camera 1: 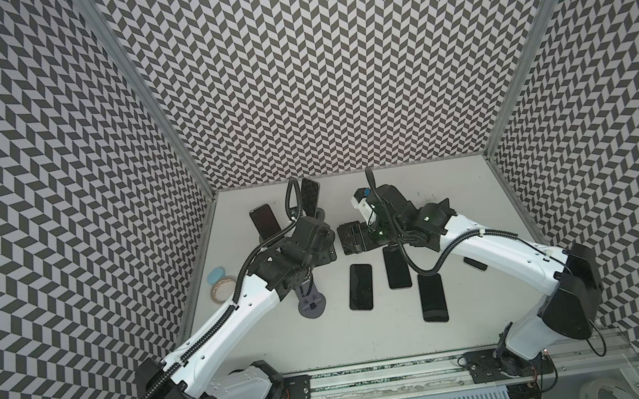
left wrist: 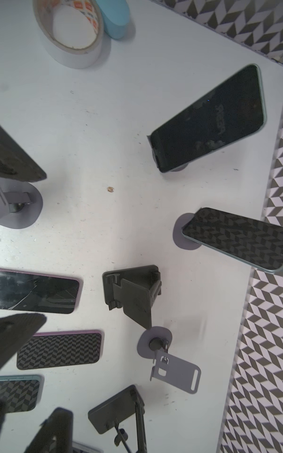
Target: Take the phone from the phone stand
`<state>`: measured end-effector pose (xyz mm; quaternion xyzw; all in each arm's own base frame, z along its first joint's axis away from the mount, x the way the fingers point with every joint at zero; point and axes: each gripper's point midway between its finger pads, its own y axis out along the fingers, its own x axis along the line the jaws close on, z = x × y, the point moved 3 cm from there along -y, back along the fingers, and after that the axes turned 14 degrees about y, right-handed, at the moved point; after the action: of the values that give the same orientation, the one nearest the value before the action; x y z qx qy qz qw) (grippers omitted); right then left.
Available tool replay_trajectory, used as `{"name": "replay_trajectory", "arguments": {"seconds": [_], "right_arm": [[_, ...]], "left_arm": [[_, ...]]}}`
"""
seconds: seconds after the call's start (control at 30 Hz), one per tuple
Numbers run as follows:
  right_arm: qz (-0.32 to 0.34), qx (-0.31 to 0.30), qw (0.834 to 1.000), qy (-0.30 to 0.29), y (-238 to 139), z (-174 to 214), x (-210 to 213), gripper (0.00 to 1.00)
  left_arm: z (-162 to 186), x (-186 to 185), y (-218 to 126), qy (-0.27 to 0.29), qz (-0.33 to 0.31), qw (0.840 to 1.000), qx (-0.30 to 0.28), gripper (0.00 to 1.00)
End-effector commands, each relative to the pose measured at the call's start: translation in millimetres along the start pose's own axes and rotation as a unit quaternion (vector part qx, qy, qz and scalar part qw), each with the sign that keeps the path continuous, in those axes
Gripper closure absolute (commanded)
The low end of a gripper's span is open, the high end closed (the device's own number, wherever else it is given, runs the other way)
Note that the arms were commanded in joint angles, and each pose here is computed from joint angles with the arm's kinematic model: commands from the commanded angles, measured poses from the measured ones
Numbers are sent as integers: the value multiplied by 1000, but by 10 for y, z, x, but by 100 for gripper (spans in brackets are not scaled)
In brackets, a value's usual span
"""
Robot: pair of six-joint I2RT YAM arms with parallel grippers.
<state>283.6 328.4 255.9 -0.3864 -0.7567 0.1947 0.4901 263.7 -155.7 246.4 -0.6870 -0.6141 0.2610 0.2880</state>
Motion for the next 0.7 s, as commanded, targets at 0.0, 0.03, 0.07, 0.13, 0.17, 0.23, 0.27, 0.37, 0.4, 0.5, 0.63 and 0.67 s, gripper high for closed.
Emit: {"name": "replay_trajectory", "arguments": {"seconds": [0.0, 0.03, 0.07, 0.13, 0.17, 0.23, 0.27, 0.37, 0.4, 0.5, 0.63, 0.67], "right_arm": [[-24, -19, 999, -18, -37, -115, 196, 29], [-23, -15, 999, -19, -26, -102, 196, 29], [-21, -11, 1000, -19, -20, -92, 187, 28], [-14, -4, 1000, -20, -3, -58, 153, 28], [-12, 0, 1000, -20, 6, -36, 131, 28], [-10, 3, 1000, -20, 6, 0, 96, 28], [-8, 3, 1000, -19, 4, 18, 76, 28], [-9, 6, 1000, -15, -12, 71, 31, 28], [-9, 9, 1000, -15, -20, 93, 23, 28], [-9, 13, 1000, -12, -28, 130, -1, 28], [-9, 10, 1000, -13, -72, 124, 2, 28], [-9, 8, 1000, -13, -86, 118, 5, 28]], "left_arm": [[318, 192, -67, -66, -40, 996, 54, 15], [410, 213, -75, -79, -46, 994, 65, 15], [499, 227, -88, -89, -51, 992, 72, 14], [652, 241, -102, -108, -56, 990, 79, 14], [729, 248, -101, -118, -55, 988, 82, 14], [851, 269, -76, -134, -53, 985, 91, 14], [894, 281, -64, -140, -52, 984, 92, 14], [945, 301, -27, -139, -54, 985, 89, 13], [947, 306, -15, -136, -57, 985, 88, 12], [936, 305, 46, -127, -62, 986, 85, 12], [931, 298, 154, -116, -74, 986, 90, 11], [931, 304, 175, -112, -81, 986, 91, 11]]}}
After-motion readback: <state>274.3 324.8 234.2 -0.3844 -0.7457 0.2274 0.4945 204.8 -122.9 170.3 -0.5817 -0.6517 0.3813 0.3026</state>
